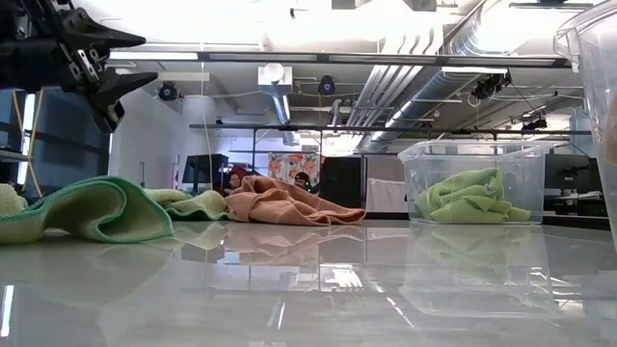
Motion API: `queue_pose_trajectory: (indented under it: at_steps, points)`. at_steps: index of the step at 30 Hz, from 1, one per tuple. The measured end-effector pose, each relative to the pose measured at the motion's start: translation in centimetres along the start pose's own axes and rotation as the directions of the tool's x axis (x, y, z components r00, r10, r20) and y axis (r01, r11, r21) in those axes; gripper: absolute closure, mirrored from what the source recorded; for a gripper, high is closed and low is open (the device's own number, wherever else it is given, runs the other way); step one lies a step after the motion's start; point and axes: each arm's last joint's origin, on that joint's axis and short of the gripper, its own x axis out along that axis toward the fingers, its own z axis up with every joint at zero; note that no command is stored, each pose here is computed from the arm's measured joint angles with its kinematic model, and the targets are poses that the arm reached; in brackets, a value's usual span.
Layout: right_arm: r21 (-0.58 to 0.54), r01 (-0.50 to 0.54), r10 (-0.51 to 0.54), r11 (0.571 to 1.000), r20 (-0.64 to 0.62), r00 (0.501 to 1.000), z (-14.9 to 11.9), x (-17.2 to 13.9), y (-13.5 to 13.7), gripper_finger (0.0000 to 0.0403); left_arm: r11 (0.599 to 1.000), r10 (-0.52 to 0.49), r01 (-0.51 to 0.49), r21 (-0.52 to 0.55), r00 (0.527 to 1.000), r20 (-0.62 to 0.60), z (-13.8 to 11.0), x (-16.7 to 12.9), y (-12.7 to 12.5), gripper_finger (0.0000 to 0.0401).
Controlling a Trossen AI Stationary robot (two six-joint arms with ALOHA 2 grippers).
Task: Sort towels by color in basket
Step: Put the orange patterned towel into the bottom transparent bin, then adjust the bottom transparent bin
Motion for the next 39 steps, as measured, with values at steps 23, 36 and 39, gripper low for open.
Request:
queue_pose_trajectory:
  at_steps: [23, 36, 39]
  points:
    - [-0.285, -0.524, 0.594, 0.802, 0.295, 0.749, 2.0, -7.6, 2.4, 0.0362, 1.000, 0.003, -0.003, 0.000, 1.000, -0.003, 0.0, 0.0, 0.0, 0.0206]
    - [-0.504, -0.328, 0.382, 0.799, 0.005, 0.924, 11.4, -4.5, 7.7, 0.0223, 1.000, 0.003, -0.003, 0.000, 1.000, -0.003, 0.0, 0.0, 0.0, 0.0206]
    - [-0.529, -0.298, 0.294, 0.794, -0.095, 0.951, 12.8, -3.1, 7.7, 0.0220, 1.000, 0.003, -0.003, 0.000, 1.000, -0.003, 0.0, 0.0, 0.0, 0.0206]
